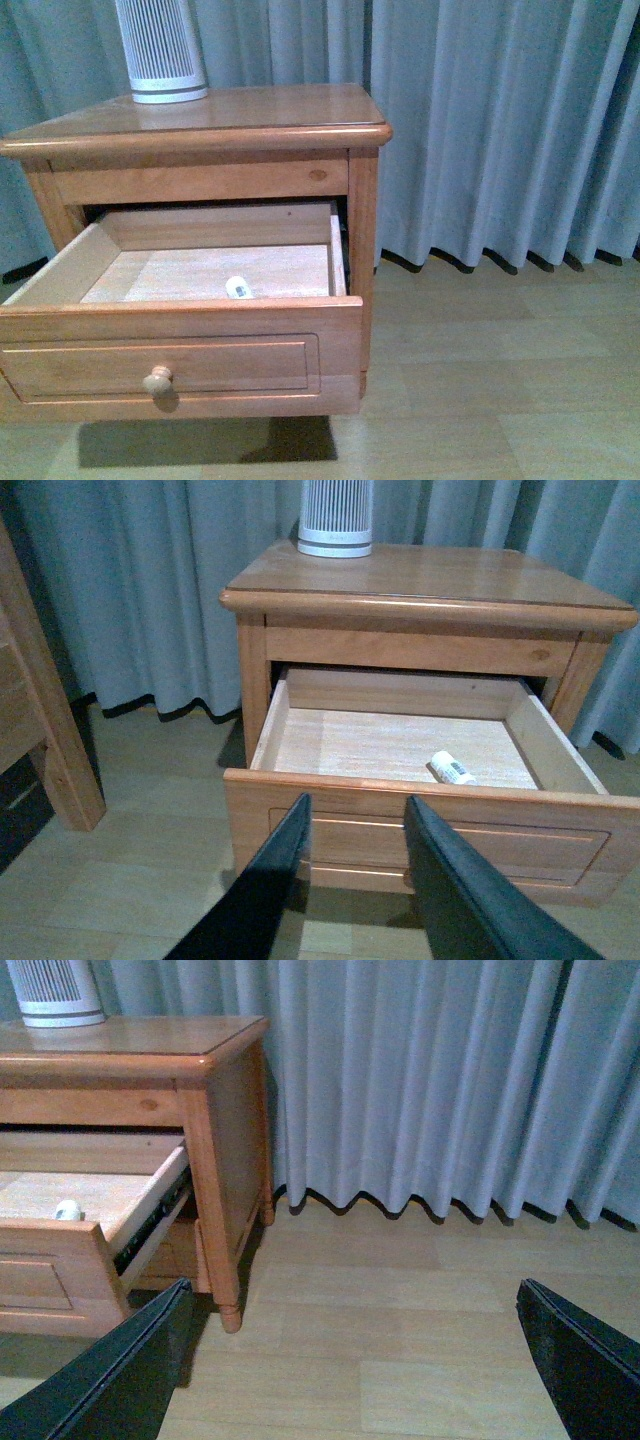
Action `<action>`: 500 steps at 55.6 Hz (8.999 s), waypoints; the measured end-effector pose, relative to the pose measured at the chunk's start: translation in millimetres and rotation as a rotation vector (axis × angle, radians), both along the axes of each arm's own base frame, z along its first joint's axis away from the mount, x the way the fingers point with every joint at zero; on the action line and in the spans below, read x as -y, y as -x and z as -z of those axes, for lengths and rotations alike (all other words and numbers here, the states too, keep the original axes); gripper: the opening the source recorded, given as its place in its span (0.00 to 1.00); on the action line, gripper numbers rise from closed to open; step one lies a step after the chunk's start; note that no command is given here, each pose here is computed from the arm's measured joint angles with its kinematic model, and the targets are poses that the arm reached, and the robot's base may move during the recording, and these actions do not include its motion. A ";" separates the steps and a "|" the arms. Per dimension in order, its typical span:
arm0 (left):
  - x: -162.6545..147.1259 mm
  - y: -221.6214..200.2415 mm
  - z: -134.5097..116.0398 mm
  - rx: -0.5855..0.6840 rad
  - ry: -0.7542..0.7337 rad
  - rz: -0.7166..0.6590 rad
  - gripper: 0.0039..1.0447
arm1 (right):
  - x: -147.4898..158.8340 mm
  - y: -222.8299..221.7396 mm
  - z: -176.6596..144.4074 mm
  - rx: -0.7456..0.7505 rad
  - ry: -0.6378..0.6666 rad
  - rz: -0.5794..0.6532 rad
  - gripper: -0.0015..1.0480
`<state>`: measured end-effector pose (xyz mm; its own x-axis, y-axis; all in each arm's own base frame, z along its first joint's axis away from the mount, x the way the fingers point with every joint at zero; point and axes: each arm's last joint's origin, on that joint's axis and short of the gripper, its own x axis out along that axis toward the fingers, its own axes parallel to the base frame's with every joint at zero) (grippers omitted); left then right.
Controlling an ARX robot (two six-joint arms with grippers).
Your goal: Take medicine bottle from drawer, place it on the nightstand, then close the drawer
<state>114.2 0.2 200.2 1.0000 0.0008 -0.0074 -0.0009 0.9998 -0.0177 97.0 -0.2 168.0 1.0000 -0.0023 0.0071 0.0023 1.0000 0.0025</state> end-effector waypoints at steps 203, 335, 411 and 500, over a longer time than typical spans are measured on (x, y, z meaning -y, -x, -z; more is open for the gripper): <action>0.2 16.7 34.2 0.008 -0.009 0.000 0.94 | -135.9 -394.2 -86.7 -0.286 0.142 -0.305 0.27; 0.2 16.7 34.2 0.008 -0.009 0.000 0.94 | -67.7 -299.2 112.8 -0.389 0.150 -0.158 0.03; 0.2 16.7 34.2 0.008 -0.009 0.000 0.94 | -36.6 -407.5 106.9 -0.286 0.108 -0.135 0.03; 0.2 16.7 34.2 0.008 -0.010 0.000 0.94 | 0.0 -0.1 0.0 0.000 -0.002 -0.002 0.20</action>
<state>97.5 0.0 166.0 1.0000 0.0004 0.0010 -0.0004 1.0000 -0.0082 97.2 -0.2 168.0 1.0000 0.0000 0.0067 0.0000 1.0000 0.0044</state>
